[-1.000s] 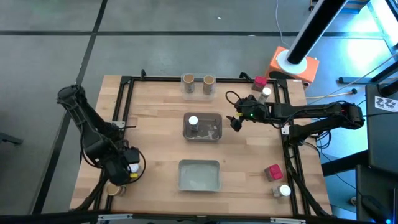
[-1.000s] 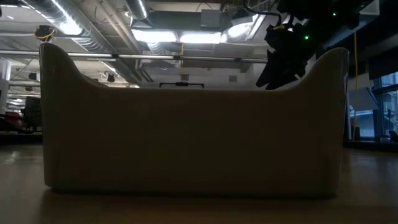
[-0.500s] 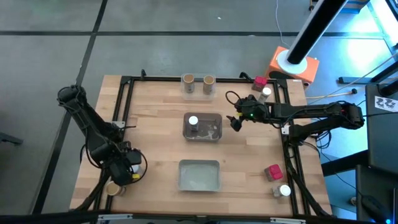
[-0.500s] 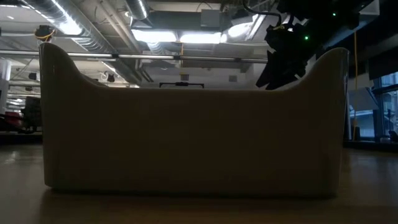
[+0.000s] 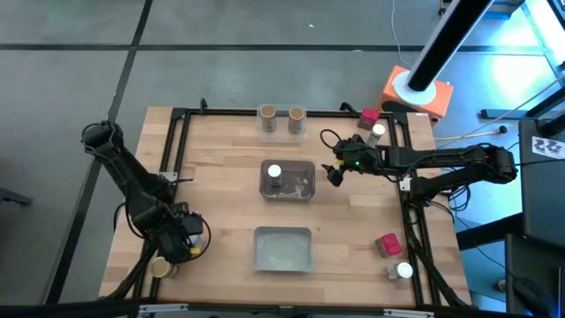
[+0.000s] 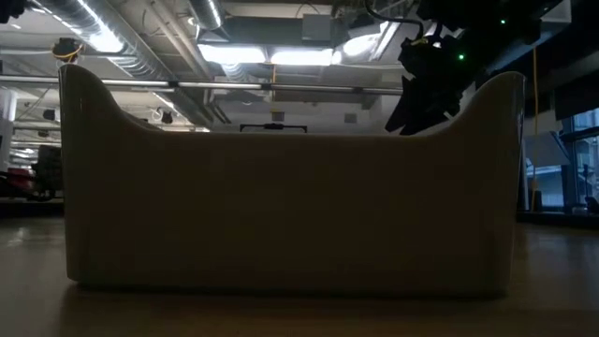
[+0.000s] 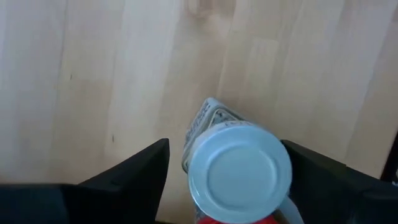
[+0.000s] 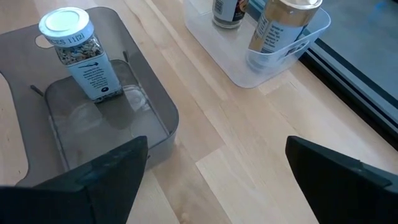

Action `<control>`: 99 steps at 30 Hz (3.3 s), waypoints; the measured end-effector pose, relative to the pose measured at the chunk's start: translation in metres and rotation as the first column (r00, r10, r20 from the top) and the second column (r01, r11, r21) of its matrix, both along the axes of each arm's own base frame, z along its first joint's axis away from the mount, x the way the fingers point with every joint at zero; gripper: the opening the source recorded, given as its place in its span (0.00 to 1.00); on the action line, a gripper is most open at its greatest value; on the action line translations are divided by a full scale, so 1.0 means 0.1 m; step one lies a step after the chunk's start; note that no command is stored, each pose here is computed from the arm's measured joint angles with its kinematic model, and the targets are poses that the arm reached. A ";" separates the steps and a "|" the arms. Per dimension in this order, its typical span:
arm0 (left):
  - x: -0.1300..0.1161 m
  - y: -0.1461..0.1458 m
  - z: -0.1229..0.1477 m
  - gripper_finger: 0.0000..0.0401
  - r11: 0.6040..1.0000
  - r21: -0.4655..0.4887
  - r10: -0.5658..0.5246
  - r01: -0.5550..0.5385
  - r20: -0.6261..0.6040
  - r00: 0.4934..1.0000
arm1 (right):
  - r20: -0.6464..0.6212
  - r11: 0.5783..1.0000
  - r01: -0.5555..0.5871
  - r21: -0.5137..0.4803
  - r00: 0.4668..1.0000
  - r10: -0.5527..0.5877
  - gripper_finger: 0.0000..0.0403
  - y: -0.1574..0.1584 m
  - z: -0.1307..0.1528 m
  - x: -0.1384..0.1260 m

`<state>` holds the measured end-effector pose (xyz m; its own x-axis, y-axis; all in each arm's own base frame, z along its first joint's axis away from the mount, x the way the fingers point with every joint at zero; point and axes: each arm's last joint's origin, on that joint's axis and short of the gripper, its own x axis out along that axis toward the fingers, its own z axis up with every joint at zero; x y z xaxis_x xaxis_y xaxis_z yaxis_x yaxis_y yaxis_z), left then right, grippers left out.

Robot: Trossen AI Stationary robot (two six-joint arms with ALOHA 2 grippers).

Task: Sort spices by type
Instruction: Put the bottom left white seasoning bottle into the black bin

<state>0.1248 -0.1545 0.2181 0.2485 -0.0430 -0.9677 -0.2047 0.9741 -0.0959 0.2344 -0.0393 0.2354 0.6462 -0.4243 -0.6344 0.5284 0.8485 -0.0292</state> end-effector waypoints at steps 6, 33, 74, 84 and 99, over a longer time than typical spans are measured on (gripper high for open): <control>0.00 0.01 -0.02 0.51 1.000 -0.002 0.024 -0.024 -0.001 1.000 | -0.002 1.000 0.000 0.000 1.000 0.000 0.94 0.00 0.00 0.00; 0.90 0.80 1.03 0.50 0.993 0.090 0.040 -0.076 0.348 0.937 | -0.076 1.000 -0.023 -0.013 0.997 0.022 0.94 -0.01 -0.13 0.07; 2.86 1.88 0.30 0.50 0.965 0.264 -0.042 0.008 0.124 0.991 | -0.060 0.998 -0.057 0.015 0.996 0.058 0.94 0.00 -0.14 0.10; 2.98 1.94 0.03 0.50 0.964 0.266 -0.036 0.014 0.078 0.996 | -0.060 0.998 -0.058 0.015 0.996 0.058 0.94 0.00 -0.14 0.10; 2.92 1.93 0.19 0.75 0.965 0.263 -0.030 -0.001 0.116 0.993 | -0.060 0.998 -0.058 0.015 0.996 0.058 0.94 0.00 -0.14 0.10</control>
<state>0.4166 0.0383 0.2372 0.3624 0.2042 -0.9094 -0.1931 0.9710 0.1411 0.2448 -0.0392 0.2211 0.6300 -0.3787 -0.6780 0.4759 0.8782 -0.0483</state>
